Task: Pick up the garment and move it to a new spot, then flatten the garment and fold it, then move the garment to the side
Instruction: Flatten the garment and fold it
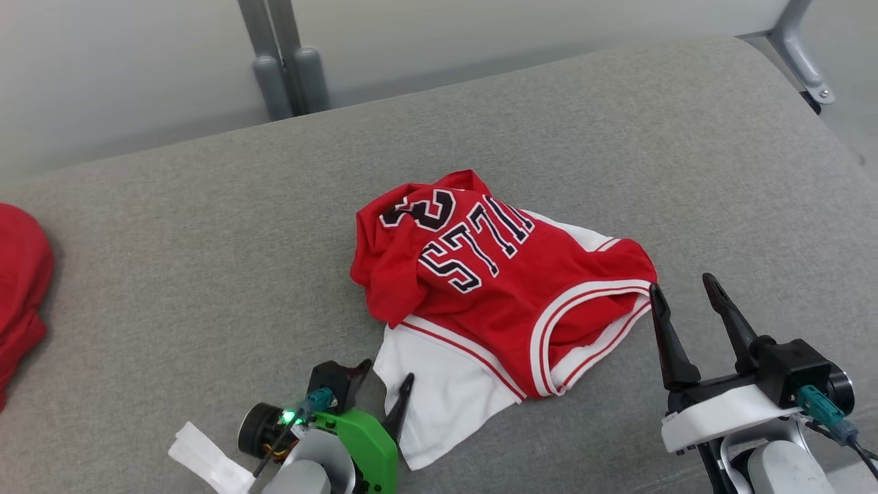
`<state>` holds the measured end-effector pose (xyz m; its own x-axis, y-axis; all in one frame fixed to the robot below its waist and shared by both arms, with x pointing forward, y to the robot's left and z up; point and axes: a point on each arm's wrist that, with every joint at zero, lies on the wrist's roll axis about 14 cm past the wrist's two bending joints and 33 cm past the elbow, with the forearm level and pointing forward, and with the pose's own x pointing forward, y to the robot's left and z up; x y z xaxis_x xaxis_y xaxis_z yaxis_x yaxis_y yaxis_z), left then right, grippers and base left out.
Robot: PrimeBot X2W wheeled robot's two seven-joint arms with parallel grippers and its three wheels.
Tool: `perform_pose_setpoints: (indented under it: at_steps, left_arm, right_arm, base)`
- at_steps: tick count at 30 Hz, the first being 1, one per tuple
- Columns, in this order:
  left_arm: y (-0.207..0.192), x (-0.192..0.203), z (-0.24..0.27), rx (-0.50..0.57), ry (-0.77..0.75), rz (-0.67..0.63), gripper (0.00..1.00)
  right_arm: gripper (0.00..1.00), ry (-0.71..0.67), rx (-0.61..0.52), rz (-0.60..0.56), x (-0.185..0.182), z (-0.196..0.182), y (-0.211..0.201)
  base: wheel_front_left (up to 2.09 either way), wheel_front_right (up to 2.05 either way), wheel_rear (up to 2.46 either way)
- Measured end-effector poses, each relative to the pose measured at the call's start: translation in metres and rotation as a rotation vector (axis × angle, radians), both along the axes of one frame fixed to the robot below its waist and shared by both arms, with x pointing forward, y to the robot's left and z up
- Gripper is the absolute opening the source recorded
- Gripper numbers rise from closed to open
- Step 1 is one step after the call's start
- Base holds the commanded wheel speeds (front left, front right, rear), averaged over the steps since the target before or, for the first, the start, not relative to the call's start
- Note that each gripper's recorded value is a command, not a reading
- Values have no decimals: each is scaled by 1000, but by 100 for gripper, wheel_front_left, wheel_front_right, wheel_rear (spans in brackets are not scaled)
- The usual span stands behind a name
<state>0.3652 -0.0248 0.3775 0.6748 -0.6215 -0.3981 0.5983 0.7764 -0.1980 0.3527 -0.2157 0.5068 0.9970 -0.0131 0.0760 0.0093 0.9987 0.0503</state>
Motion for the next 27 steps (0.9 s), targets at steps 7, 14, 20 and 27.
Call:
perform_pose_setpoints:
  at_steps: [7,14,20,27]
  left_arm:
    - [-43,-9,8,-198,168,-38,0]
    - [-77,6,112,-643,114,-17,0]
    - [-48,38,218,-959,-79,65,0]
    - [16,69,314,-1099,-359,236,0]
  right_arm:
    - [100,22,-2,-82,-12,-5,-24]
    - [100,23,4,-72,-10,-6,-20]
    - [100,8,4,-19,-3,-3,-5]
    - [100,-10,3,37,3,2,11]
  base:
    - [0,0,0]
    - [0,0,0]
    - [0,0,0]
    - [0,0,0]
